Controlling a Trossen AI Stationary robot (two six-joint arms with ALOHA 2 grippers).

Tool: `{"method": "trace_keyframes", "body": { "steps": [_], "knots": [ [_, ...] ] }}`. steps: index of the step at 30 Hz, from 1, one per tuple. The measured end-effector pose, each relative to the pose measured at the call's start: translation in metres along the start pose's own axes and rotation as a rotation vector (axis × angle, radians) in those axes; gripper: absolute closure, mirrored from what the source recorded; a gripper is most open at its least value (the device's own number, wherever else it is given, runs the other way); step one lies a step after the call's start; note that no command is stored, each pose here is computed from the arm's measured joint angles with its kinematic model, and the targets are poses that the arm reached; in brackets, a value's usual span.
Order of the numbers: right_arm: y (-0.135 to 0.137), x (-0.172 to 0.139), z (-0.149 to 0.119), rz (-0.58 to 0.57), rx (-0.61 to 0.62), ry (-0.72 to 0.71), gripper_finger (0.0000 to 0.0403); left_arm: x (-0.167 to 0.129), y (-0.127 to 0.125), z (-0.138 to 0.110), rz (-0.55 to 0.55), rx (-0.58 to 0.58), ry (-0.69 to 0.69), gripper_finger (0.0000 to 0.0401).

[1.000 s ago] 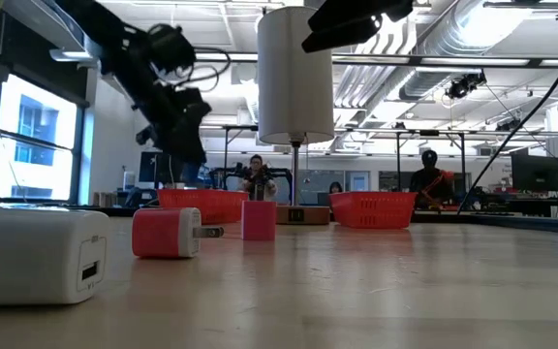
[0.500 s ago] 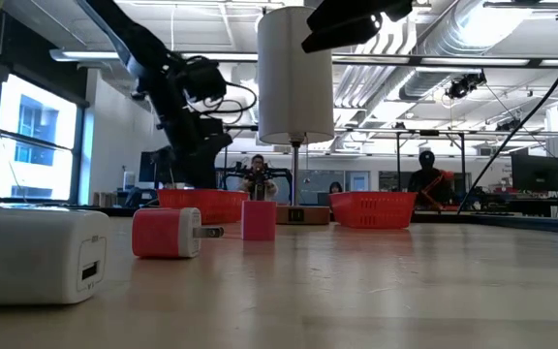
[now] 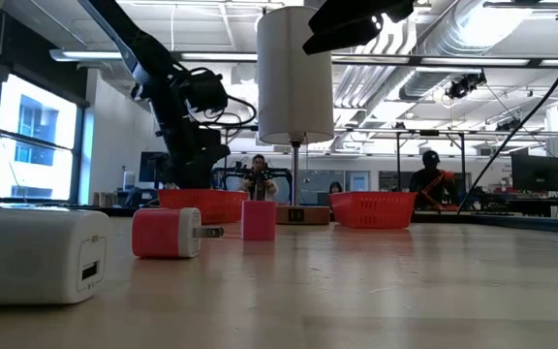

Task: Sort adapters and digital timers
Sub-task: Put the dark blue digital timer into the left red bin, then put the green charger adapter into the right red bin

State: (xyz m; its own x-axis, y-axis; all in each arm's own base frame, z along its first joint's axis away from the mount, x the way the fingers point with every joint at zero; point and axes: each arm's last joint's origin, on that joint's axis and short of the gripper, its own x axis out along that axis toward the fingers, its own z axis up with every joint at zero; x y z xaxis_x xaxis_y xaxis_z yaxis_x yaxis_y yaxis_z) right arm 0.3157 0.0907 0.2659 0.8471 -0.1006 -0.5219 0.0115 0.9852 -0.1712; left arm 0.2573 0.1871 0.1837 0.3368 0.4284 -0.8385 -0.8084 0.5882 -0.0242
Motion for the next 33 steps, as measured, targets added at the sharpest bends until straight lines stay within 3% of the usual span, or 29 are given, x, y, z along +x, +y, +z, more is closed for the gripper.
{"method": "trace_keyframes", "body": {
  "steps": [9,23,27,33],
  "knots": [
    [0.0,0.0,0.0,0.005,0.0,0.001,0.0059,0.0,-0.001,0.0,-0.027,-0.015,0.007,0.0185],
    [0.002,0.0,0.0,0.052,0.001,0.003,0.0059,-0.003,-0.006,-0.003,-0.031,0.073,0.02,0.0177],
    [0.002,0.0,0.0,0.052,0.0,0.004,0.0059,-0.018,-0.016,-0.011,-0.047,0.12,0.053,0.0176],
    [0.001,0.0,0.0,0.048,0.0,0.005,0.0059,-0.064,-0.037,-0.023,-0.118,0.211,0.028,0.0176]
  ]
}}
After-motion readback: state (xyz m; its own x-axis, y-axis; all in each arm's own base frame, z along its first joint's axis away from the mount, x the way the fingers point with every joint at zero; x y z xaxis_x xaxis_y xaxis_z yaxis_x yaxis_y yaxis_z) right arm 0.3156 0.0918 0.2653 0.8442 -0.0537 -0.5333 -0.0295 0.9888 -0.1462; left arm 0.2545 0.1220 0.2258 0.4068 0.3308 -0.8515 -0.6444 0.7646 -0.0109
